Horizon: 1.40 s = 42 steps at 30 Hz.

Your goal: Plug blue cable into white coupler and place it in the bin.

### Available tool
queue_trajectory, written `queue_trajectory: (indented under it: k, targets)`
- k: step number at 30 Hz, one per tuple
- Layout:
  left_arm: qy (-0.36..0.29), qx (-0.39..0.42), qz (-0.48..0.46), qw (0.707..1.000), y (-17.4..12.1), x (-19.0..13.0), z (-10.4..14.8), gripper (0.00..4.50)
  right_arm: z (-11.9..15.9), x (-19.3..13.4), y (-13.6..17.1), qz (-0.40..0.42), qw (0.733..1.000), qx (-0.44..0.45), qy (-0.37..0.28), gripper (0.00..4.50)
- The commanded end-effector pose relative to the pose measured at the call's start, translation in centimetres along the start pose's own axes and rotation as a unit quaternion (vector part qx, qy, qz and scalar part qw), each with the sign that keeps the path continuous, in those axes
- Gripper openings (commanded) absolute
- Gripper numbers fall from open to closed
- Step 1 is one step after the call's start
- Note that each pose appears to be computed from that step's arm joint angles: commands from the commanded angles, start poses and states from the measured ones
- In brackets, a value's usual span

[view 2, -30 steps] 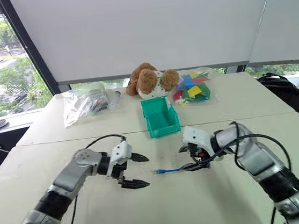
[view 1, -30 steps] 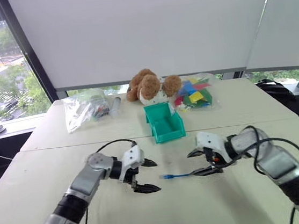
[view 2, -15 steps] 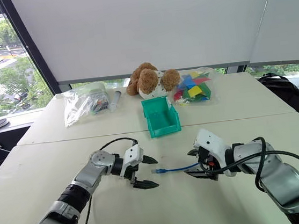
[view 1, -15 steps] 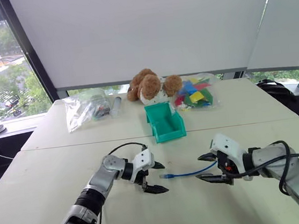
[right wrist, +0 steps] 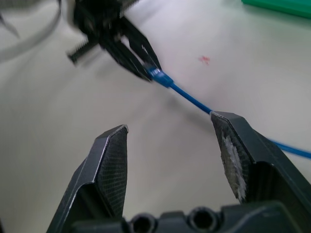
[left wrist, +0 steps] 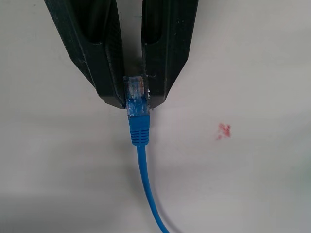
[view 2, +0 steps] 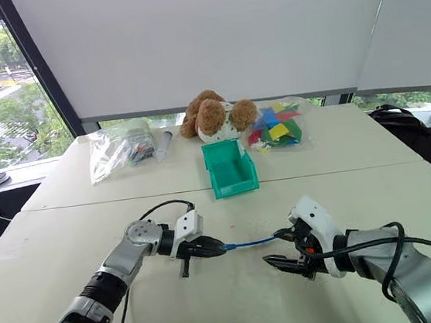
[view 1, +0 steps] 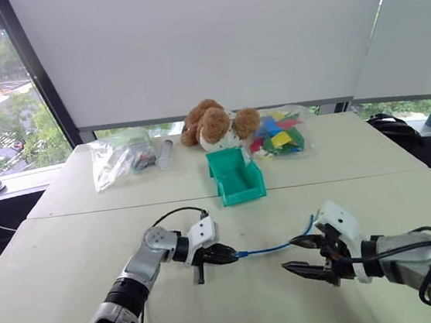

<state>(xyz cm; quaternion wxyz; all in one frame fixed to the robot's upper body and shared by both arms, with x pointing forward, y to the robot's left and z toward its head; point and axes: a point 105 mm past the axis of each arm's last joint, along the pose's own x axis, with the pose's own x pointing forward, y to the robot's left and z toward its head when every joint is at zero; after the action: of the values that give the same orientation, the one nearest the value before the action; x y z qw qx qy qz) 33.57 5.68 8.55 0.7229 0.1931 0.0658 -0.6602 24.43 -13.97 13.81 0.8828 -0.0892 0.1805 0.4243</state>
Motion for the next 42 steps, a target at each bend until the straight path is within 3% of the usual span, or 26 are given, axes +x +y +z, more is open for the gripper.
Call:
queue_trajectory:
  k: [1, 7, 12, 18, 30, 36, 42]
  targets:
    - [-0.068, 0.038, 0.058, 0.995, 1.8, -1.6, 3.8, 0.06, 1.1, 1.0, 0.8, -0.001, 0.995, 0.086, -0.051, 2.93]
    - [-0.101, 0.062, 0.088, 0.989, 1.9, -2.4, 6.1, 0.06, 2.5, 4.3, -0.1, 0.002, 0.956, 0.269, -0.115, 2.93]
    - [-0.103, 0.067, 0.096, 0.988, 1.7, -2.4, 6.6, 0.06, 4.5, 6.1, -1.3, 0.014, 0.915, 0.366, -0.167, 2.93]
    - [-0.103, 0.065, 0.101, 0.987, 1.5, -2.3, 6.6, 0.06, 6.2, 7.1, -1.9, 0.036, 0.887, 0.414, -0.202, 2.93]
    - [-0.102, 0.068, 0.113, 0.986, 1.8, -2.1, 6.8, 0.06, 6.4, 8.0, -1.4, 0.057, 0.885, 0.420, -0.192, 2.93]
    - [-0.102, 0.070, 0.116, 0.986, 1.9, -1.9, 6.9, 0.00, 6.6, 8.3, -1.1, 0.063, 0.886, 0.418, -0.193, 0.12]
    - [-0.105, 0.059, 0.121, 0.985, 1.9, -1.9, 6.9, 0.00, 7.1, 8.5, -0.9, 0.069, 0.888, 0.409, -0.197, 0.02]
